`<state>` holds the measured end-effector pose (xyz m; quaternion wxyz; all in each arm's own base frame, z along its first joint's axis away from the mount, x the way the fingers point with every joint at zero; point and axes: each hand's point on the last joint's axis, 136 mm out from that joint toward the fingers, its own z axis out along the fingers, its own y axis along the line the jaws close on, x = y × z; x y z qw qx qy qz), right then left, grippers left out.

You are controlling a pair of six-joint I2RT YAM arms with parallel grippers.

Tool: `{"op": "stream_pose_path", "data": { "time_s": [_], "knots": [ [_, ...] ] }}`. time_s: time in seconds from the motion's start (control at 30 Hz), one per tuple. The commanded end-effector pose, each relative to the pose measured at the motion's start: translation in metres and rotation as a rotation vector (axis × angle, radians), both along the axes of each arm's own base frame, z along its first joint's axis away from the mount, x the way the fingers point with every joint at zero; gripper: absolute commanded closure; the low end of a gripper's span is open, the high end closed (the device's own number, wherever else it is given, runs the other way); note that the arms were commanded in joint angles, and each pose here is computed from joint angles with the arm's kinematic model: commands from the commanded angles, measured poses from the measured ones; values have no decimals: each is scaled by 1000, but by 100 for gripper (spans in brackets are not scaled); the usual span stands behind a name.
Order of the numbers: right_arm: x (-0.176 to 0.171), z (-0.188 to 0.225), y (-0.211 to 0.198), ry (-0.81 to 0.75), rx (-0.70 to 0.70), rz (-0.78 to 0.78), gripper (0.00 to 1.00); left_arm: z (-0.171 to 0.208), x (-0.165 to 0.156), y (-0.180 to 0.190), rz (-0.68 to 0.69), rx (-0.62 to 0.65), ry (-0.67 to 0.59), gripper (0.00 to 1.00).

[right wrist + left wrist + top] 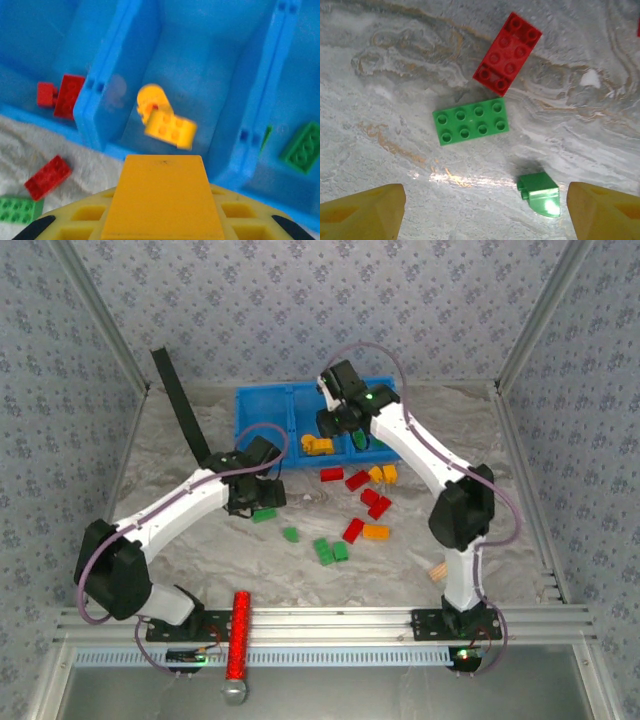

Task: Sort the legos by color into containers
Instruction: Place the lego in the container.

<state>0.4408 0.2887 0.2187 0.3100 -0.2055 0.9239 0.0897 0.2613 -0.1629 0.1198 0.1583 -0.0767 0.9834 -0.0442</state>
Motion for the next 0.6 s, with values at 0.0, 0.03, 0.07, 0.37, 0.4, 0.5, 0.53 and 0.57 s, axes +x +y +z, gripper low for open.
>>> {"op": "stream_pose_path", "data": {
  "time_s": [0.0,0.03,0.07,0.37,0.4,0.5,0.53,0.57],
  "knots": [
    [28,-4,12,-55,-45,46,72,2,3,3,37,-19,-31,16],
    [34,-11,18,-55,-49,52,71,-1,1,5,43,-8,-27,16],
    [40,-20,23,-49,-50,52,70,-4,1,9,54,4,-26,16],
    [61,-71,49,7,-24,53,69,-25,3,13,71,20,-14,14],
    [62,-74,50,11,-26,53,68,-27,3,12,70,21,-11,14],
    [64,-87,51,27,-32,45,64,-36,5,11,69,10,1,14],
    [64,-91,51,36,-35,39,62,-38,6,11,70,4,6,13],
    [63,-95,50,45,-39,32,61,-40,7,11,73,-2,10,14]
  ]
}}
